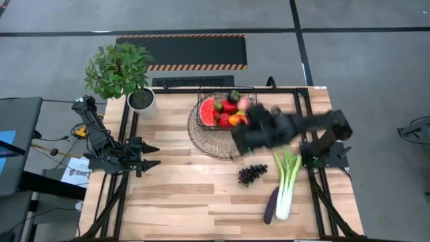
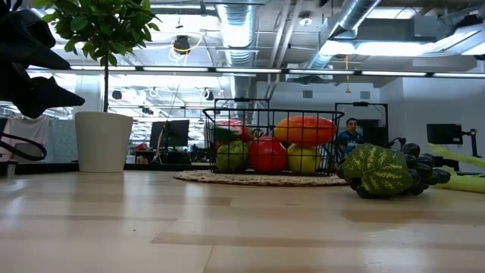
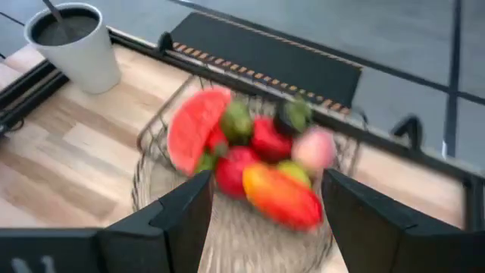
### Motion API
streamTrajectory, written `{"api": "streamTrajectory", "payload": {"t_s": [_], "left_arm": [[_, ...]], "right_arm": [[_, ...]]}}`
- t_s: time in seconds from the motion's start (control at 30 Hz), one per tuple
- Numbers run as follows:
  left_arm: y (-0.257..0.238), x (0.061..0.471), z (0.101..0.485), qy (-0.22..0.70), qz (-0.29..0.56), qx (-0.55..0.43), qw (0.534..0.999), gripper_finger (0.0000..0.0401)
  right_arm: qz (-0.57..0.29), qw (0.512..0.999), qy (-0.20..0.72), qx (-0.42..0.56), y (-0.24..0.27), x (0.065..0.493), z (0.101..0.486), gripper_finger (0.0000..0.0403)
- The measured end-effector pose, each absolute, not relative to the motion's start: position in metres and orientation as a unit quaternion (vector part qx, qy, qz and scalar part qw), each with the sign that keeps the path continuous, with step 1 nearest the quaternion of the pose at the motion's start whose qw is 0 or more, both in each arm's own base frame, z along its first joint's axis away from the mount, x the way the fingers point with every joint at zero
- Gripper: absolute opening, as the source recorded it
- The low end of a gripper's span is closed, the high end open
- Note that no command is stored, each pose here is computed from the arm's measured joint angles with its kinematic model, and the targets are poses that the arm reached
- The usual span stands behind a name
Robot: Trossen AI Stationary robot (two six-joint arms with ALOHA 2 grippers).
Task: Build produce basket
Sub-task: Put the purple eggplant into the black wire basket
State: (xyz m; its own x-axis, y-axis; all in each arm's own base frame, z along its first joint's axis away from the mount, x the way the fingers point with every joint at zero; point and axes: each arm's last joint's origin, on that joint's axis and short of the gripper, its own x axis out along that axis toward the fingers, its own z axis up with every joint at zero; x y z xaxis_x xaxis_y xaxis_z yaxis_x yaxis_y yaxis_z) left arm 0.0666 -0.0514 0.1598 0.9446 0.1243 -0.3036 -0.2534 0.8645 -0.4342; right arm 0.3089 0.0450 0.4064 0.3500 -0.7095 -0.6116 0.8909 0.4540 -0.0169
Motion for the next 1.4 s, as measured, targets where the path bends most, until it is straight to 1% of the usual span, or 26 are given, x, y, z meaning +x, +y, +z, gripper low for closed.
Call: {"api": "streamTrajectory", "payload": {"t_s": [0.1, 0.17, 0.23, 0.3, 0.5, 0.57, 0.67, 0.73, 0.87, 1.03, 1.2, 1.4], "left_arm": [[-0.051, 0.067, 0.160, 0.134, 0.099, -0.241, 0.956, 0.0341], [-0.051, 0.067, 0.160, 0.134, 0.099, -0.243, 0.956, 0.0341], [-0.051, 0.067, 0.160, 0.133, 0.099, -0.247, 0.955, 0.0341], [-0.051, 0.067, 0.160, 0.132, 0.100, -0.252, 0.953, 0.0341], [-0.051, 0.067, 0.160, 0.132, 0.100, -0.255, 0.953, 0.0341], [-0.051, 0.067, 0.160, 0.131, 0.101, -0.262, 0.951, 0.0341], [-0.052, 0.067, 0.160, 0.133, 0.099, -0.266, 0.950, 0.0341], [-0.052, 0.067, 0.160, 0.133, 0.100, -0.267, 0.949, 0.0341], [-0.051, 0.067, 0.160, 0.131, 0.102, -0.267, 0.949, 0.0341], [-0.051, 0.067, 0.160, 0.130, 0.103, -0.274, 0.947, 0.0341], [-0.051, 0.067, 0.160, 0.128, 0.105, -0.273, 0.948, 0.0341], [-0.051, 0.067, 0.160, 0.127, 0.106, -0.273, 0.948, 0.0341]], "right_arm": [[-0.474, 0.825, 0.262, 0.163, 0.086, 0.295, 0.390, 0.0265], [-0.465, 0.826, 0.264, 0.176, 0.107, 0.285, 0.374, 0.0265], [-0.481, 0.815, 0.257, 0.195, 0.122, 0.275, 0.352, 0.0265], [-0.492, 0.805, 0.259, 0.207, 0.138, 0.267, 0.323, 0.0265], [-0.535, 0.747, 0.266, 0.293, 0.168, 0.235, 0.247, 0.0265], [-0.522, 0.739, 0.273, 0.328, 0.177, 0.228, 0.230, 0.0265], [-0.491, 0.717, 0.307, 0.387, 0.192, 0.225, 0.210, 0.0265], [-0.478, 0.710, 0.324, 0.403, 0.200, 0.221, 0.198, 0.0265], [-0.473, 0.682, 0.372, 0.415, 0.213, 0.217, 0.184, 0.0265], [-0.466, 0.624, 0.446, 0.441, 0.228, 0.216, 0.174, 0.0265], [-0.439, 0.615, 0.455, 0.472, 0.245, 0.223, 0.172, 0.0265], [-0.444, 0.611, 0.466, 0.462, 0.259, 0.232, 0.167, 0.0265]]}}
